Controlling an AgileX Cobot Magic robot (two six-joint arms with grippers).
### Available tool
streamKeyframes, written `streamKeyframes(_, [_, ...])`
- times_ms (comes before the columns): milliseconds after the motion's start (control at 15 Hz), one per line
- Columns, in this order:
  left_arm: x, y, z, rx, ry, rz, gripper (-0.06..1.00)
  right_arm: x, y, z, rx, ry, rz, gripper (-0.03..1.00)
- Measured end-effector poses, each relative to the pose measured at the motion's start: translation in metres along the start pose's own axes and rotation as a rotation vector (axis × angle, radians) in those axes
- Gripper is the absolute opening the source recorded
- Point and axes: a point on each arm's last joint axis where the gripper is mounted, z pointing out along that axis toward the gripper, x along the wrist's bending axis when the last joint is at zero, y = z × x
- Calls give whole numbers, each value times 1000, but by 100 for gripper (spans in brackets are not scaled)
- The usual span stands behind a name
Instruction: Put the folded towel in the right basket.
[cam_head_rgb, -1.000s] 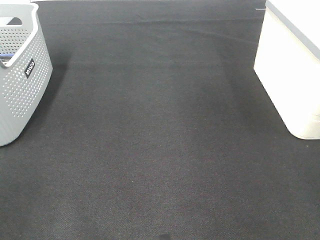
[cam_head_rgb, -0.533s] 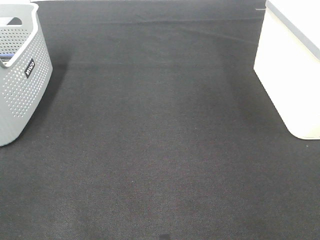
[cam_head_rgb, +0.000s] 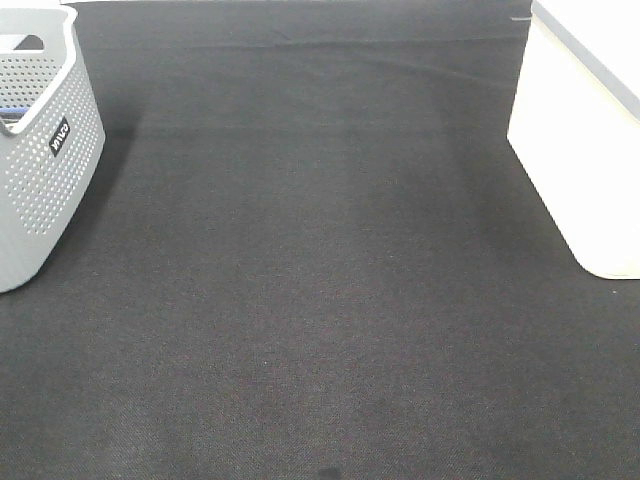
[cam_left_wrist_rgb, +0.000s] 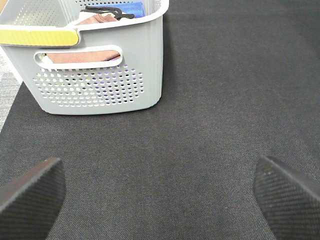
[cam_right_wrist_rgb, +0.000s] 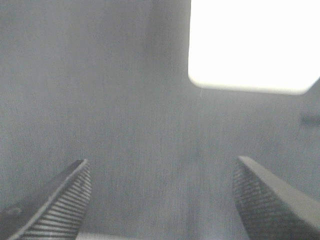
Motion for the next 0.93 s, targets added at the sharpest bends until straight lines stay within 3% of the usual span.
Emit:
streamKeyframes(600, [0, 0, 0, 0, 0, 0, 97, 0, 0, 0, -3, 1, 0, 74])
streamKeyframes(933, [0, 0, 0, 0, 0, 0, 97, 2, -1, -1, -15, -50, 37, 74])
